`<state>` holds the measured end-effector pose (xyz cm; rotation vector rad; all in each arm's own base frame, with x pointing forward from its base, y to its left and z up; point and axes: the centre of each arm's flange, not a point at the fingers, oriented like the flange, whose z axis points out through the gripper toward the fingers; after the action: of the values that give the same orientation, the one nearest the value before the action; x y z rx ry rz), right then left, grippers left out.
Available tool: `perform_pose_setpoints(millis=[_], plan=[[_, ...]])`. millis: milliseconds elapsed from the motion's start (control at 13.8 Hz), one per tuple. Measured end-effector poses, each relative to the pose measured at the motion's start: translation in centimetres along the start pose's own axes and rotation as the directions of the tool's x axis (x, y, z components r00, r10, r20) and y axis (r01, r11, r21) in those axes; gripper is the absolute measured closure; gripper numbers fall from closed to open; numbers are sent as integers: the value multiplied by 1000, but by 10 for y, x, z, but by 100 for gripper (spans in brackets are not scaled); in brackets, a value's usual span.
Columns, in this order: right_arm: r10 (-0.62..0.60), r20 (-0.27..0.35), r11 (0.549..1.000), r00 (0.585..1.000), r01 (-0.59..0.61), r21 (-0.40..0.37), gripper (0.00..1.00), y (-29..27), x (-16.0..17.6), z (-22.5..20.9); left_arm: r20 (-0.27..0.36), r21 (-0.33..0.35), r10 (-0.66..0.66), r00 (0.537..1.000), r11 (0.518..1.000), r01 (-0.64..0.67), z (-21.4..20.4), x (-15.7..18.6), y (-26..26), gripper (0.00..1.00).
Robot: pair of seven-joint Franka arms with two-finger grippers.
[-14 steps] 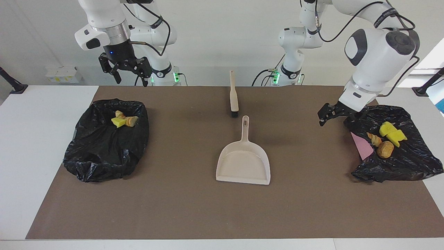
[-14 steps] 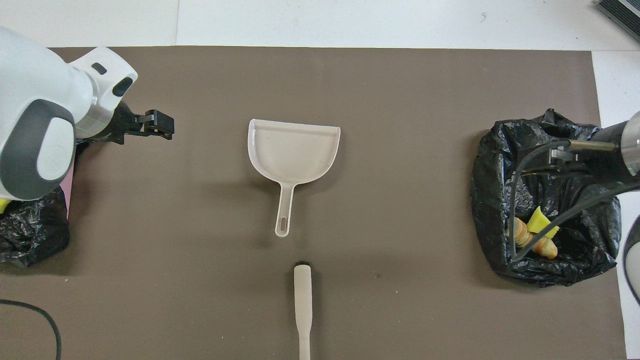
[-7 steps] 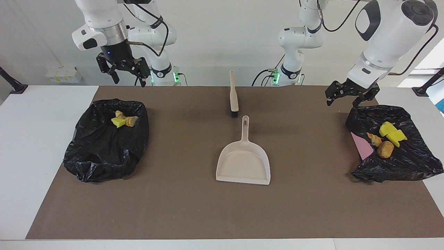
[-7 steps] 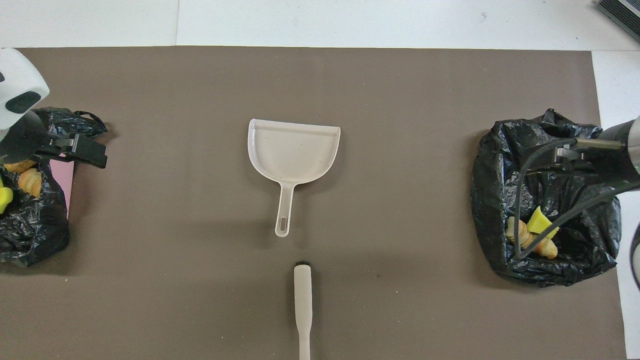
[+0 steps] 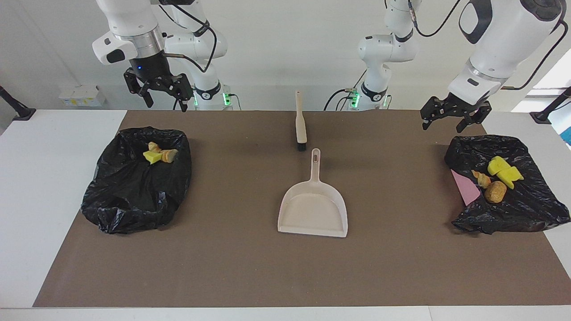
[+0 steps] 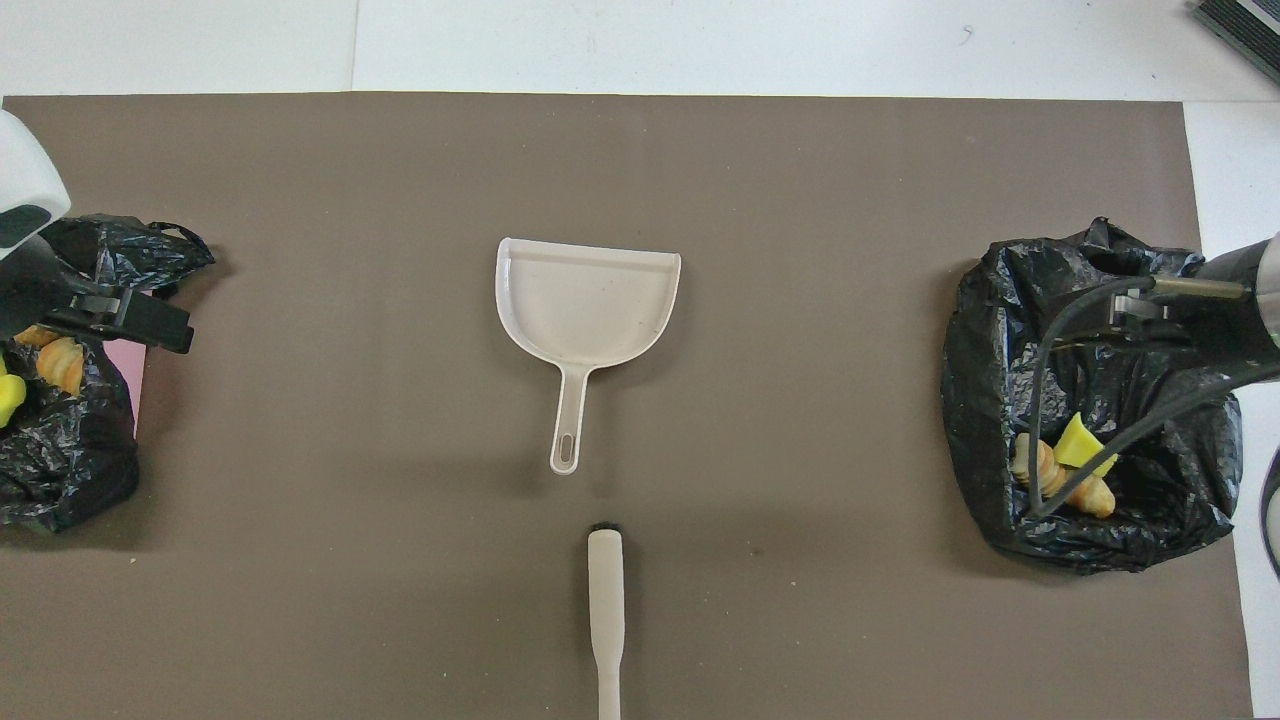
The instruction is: Sweep and dump trash in bin
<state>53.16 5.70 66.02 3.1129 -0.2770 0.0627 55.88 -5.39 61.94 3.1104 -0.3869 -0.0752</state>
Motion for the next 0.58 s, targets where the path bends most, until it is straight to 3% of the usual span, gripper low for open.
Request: perform_pose_setpoints(millis=[579], plan=[[0,0,1000,1000,0,0,0,0,0,0,-2,0,24,1000,1000,-24,-2,-2,-4,0]])
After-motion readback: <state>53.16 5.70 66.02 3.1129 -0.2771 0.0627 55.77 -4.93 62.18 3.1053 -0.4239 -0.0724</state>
